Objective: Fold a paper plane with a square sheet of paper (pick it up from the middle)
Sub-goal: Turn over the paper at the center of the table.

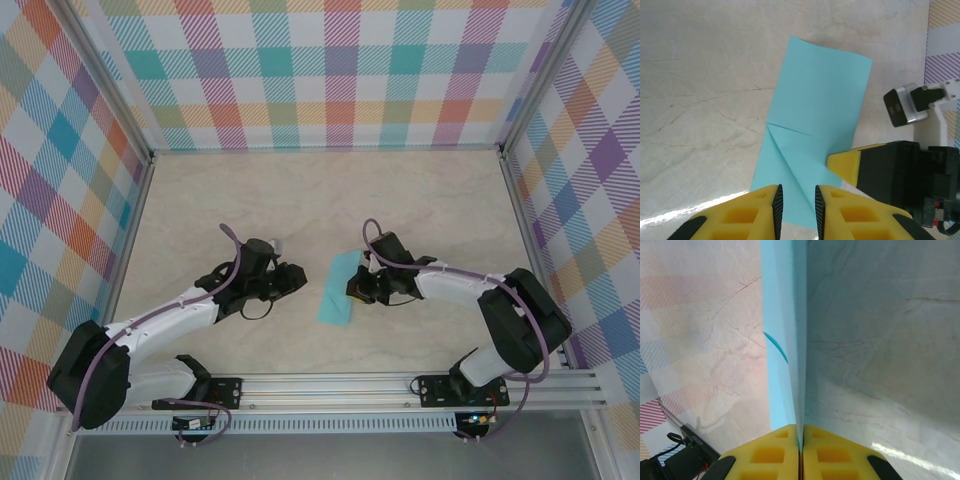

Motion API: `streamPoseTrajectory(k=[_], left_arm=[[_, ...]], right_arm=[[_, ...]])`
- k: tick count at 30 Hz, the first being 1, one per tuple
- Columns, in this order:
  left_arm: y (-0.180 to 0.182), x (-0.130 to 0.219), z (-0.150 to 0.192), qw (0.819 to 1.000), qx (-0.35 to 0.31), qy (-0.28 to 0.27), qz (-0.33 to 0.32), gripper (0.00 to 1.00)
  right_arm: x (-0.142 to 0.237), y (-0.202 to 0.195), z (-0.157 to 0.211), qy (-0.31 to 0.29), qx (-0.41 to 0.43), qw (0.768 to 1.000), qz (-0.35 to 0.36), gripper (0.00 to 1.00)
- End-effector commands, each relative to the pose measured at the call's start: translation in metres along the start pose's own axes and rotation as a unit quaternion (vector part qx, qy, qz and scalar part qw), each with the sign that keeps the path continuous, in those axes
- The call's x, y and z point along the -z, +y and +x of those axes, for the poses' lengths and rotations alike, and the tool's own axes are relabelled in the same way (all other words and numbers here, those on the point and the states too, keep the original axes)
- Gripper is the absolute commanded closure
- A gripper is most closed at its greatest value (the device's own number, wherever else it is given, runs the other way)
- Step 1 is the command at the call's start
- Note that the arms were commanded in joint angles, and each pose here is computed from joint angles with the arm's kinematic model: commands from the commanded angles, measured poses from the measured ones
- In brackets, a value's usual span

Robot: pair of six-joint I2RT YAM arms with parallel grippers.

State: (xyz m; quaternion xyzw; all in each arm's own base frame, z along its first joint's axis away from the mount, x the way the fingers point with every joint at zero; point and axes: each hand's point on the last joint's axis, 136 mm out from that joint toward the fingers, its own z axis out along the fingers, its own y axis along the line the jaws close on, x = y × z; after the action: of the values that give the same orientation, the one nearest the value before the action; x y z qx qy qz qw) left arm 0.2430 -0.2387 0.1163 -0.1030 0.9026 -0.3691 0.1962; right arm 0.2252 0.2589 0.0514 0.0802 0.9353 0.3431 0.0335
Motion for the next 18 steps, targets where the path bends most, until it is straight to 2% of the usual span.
streamPoseTrajectory(k=[1,18], left_arm=[[0.006,0.002,0.007,1.000,-0.008,0.013,-0.015,0.74],[0.013,-0.006,0.014,0.999,-0.004,0.033,-0.025,0.72]], right_arm=[[0.012,0.000,0.003,-0.004,-0.011,1.000,0.017,0.91],[0.020,0.021,-0.005,0.009,0.023,0.999,0.025,0.91]])
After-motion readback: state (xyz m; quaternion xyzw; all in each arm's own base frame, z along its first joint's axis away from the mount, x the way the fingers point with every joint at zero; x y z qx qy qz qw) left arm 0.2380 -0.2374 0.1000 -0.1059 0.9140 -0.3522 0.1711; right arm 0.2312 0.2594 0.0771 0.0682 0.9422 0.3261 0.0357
